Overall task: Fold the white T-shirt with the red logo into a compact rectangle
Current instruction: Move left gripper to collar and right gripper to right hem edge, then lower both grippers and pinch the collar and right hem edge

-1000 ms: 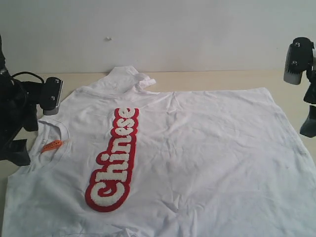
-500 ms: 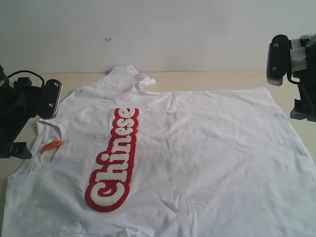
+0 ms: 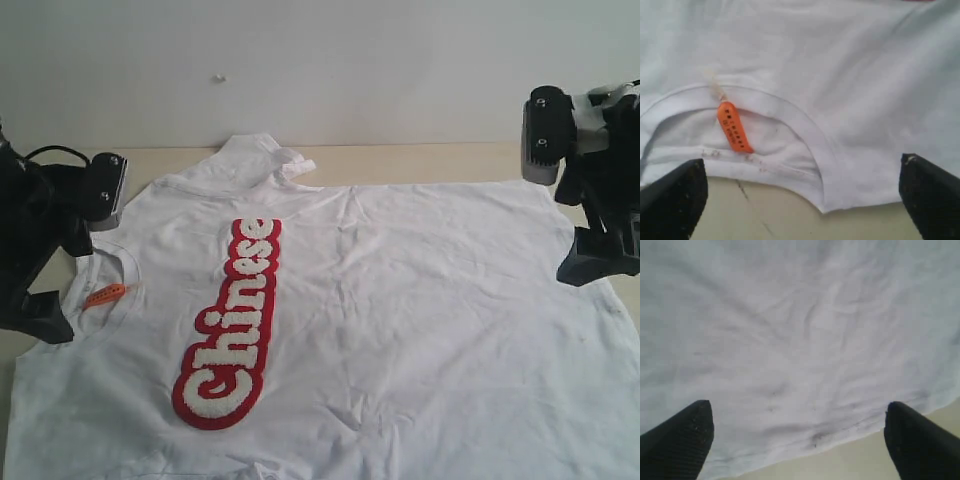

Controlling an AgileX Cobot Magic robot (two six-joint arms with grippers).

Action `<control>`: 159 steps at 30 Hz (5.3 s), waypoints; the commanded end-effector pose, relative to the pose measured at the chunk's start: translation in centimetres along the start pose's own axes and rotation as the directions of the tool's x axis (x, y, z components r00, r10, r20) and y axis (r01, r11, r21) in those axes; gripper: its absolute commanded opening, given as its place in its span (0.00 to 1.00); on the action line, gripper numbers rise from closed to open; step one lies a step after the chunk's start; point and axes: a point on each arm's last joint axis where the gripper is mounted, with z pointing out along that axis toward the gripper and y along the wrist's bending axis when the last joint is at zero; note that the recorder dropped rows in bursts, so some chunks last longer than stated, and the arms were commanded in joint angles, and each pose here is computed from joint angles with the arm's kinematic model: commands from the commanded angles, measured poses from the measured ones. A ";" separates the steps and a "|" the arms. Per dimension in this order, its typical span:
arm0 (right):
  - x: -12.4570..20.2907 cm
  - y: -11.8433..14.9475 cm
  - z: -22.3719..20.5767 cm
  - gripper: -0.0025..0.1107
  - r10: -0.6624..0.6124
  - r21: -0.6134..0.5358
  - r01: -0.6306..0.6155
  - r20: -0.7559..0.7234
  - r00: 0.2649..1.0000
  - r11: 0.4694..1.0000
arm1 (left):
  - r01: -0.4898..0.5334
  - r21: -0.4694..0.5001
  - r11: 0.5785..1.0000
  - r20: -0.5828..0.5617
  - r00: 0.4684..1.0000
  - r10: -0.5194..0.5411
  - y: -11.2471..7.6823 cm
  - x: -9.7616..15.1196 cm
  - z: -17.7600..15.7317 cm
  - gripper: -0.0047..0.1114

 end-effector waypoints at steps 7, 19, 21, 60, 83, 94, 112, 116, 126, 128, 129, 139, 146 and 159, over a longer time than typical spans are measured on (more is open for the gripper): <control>-0.8 -4.5 1.4 0.80 -0.055 -0.174 0.039 -0.088 0.995 0.984 | 0.018 0.155 0.988 0.023 0.999 -0.022 1.1 0.1 0.1 0.95; 4.2 -6.6 4.2 0.80 -0.009 -0.148 0.000 -0.061 0.998 0.989 | -0.005 0.038 0.999 0.034 0.999 0.004 3.8 3.6 2.5 0.95; 4.4 -6.5 5.0 0.80 -0.013 -0.136 0.003 -0.071 0.997 0.991 | -0.023 0.051 0.998 0.030 0.999 0.021 3.9 3.7 3.6 0.95; 8.3 -8.1 9.0 0.80 -0.033 -0.094 0.025 -0.079 0.996 0.995 | -0.043 0.124 0.991 0.041 0.998 0.038 5.9 5.4 9.2 0.95; 7.7 -9.1 12.3 0.80 0.045 -0.279 -0.060 -0.063 0.997 0.958 | -0.040 0.124 0.991 0.038 0.999 0.036 5.9 5.4 9.3 0.95; 9.0 -9.0 12.1 0.80 -0.072 -0.291 -0.009 -0.264 0.962 0.957 | -0.035 0.109 0.993 0.043 0.999 0.030 6.0 5.4 9.3 0.95; 6.4 -9.9 11.8 0.80 -0.094 -0.195 0.064 -0.146 0.985 0.979 | -0.004 0.077 0.997 0.075 0.997 -0.002 6.3 5.0 9.3 0.95; 6.5 -9.9 12.5 0.80 -0.093 -0.199 0.063 -0.146 0.985 0.978 | -0.004 0.077 0.997 0.075 0.997 -0.002 6.3 5.0 9.3 0.95; 6.8 -9.2 15.8 0.80 -0.058 -0.267 0.022 -0.127 0.990 0.963 | -0.004 0.076 0.997 0.074 0.997 -0.002 6.3 5.0 9.3 0.95; 6.8 -9.2 15.8 0.80 -0.055 -0.267 0.019 -0.125 0.991 0.964 | -0.004 0.076 0.997 0.074 0.997 -0.002 6.3 5.0 9.3 0.95; 6.8 -9.2 15.8 0.80 -0.053 -0.267 0.018 -0.124 0.991 0.964 | -0.004 0.076 0.997 0.074 0.997 -0.002 6.3 5.0 9.3 0.95; 6.7 -9.2 15.8 0.80 -0.049 -0.267 0.015 -0.120 0.992 0.964 | -0.004 0.076 0.997 0.074 0.997 -0.002 6.3 5.0 9.3 0.95; 5.7 -9.0 15.9 0.80 0.060 -0.275 -0.066 -0.030 0.998 0.959 | -0.004 0.076 0.997 0.074 0.997 -0.002 6.3 5.0 9.3 0.95; 5.1 -9.0 15.9 0.80 0.119 -0.286 -0.109 0.017 0.993 0.952 | -0.003 0.076 0.997 0.074 0.997 -0.003 6.3 5.0 9.3 0.95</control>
